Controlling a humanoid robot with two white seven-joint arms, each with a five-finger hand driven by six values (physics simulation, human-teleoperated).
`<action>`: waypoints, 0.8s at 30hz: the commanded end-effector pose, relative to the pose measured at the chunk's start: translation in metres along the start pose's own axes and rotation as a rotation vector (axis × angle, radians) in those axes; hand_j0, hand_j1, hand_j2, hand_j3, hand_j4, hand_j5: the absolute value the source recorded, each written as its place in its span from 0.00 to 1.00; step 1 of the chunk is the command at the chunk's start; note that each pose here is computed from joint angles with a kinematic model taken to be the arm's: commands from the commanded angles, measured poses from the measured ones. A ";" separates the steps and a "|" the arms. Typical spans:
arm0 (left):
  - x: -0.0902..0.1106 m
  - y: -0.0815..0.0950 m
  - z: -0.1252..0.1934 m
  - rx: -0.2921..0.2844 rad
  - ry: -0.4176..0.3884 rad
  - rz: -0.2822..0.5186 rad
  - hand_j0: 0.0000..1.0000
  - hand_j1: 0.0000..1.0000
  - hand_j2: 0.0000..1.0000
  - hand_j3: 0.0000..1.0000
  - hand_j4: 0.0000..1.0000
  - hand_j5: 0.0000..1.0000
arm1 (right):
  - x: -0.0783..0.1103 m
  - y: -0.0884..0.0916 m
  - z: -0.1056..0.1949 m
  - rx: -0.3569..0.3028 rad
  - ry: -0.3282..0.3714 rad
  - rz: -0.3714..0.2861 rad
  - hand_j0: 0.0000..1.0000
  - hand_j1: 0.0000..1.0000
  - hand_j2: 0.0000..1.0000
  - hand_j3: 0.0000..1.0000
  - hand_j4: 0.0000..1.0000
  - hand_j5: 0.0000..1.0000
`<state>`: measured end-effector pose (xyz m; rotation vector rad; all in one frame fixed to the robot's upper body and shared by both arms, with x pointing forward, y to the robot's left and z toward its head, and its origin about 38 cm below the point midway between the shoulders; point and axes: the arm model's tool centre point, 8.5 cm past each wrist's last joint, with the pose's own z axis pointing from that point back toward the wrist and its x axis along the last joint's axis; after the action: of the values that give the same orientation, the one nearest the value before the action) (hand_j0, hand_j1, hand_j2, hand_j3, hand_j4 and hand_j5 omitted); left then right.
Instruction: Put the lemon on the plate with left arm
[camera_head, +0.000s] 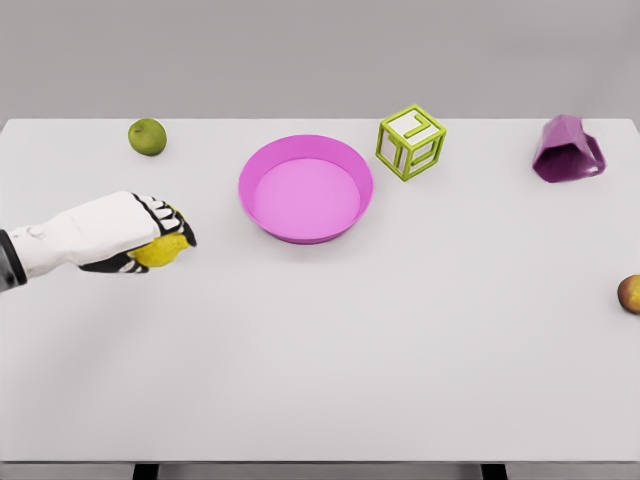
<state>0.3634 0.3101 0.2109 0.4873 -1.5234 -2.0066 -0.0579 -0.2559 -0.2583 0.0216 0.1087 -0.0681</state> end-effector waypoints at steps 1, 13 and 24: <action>0.001 -0.001 -0.003 0.011 -0.004 0.013 0.46 0.46 0.46 0.46 0.46 0.46 | 0.000 0.000 0.000 0.000 -0.001 -0.001 1.00 1.00 1.00 1.00 1.00 1.00; 0.007 0.013 -0.024 0.089 -0.034 0.021 0.46 0.46 0.46 0.46 0.46 0.46 | 0.000 0.000 0.000 0.001 0.001 0.001 1.00 1.00 1.00 1.00 1.00 1.00; 0.008 0.029 -0.050 0.161 -0.063 0.038 0.46 0.46 0.46 0.46 0.46 0.46 | 0.000 0.000 0.000 0.001 0.001 0.001 1.00 1.00 1.00 1.00 1.00 1.00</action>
<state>0.3928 0.2666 0.2304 0.4872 -1.7208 -1.9128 -0.0581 -0.2559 -0.2583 0.0218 0.1091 -0.0676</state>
